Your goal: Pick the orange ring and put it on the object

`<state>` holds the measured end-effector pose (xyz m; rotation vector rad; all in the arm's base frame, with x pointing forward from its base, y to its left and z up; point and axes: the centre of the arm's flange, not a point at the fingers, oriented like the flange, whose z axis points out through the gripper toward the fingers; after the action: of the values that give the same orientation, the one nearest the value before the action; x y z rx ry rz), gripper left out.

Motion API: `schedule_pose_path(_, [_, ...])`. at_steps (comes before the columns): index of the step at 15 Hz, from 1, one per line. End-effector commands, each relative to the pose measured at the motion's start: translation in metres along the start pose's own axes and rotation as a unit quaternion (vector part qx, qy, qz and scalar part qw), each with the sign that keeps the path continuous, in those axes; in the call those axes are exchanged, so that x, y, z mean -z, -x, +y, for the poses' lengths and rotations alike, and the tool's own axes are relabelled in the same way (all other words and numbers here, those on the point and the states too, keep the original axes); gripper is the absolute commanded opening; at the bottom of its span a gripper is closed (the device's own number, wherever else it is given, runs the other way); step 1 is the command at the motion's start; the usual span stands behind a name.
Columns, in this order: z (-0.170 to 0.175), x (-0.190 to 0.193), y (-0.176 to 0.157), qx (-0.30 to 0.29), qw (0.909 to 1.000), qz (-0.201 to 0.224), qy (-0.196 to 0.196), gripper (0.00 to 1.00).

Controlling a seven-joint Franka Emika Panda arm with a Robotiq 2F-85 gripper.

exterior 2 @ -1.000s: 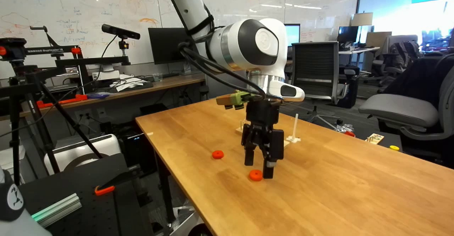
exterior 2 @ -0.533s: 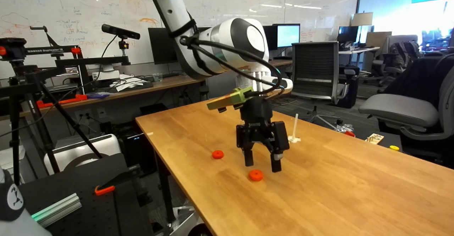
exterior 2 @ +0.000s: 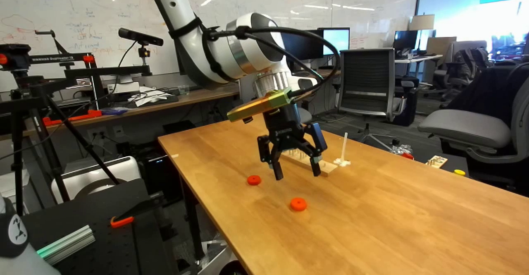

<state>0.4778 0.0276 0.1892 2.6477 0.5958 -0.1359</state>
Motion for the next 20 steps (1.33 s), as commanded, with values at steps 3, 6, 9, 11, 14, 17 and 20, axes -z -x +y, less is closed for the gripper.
schedule_pose_path(3, [0.003, 0.005, -0.015, 0.074, 0.9970, 0.016, -0.017, 1.00])
schedule_pose_path(6, [0.001, 0.004, -0.022, 0.106, 0.9938, 0.019, -0.028, 1.00])
schedule_pose_path(9, [-0.007, -0.003, -0.022, 0.173, 0.9830, -0.034, -0.052, 1.00])
schedule_pose_path(11, [-0.016, -0.010, -0.018, 0.216, 0.9723, -0.052, -0.073, 1.00])
schedule_pose_path(14, [-0.028, -0.017, -0.016, 0.292, 0.9492, -0.060, -0.101, 1.00])
schedule_pose_path(17, [-0.028, -0.016, -0.013, 0.365, 0.9209, -0.055, -0.126, 1.00])
schedule_pose_path(20, [-0.017, -0.014, -0.013, 0.400, 0.9032, -0.026, -0.154, 1.00])
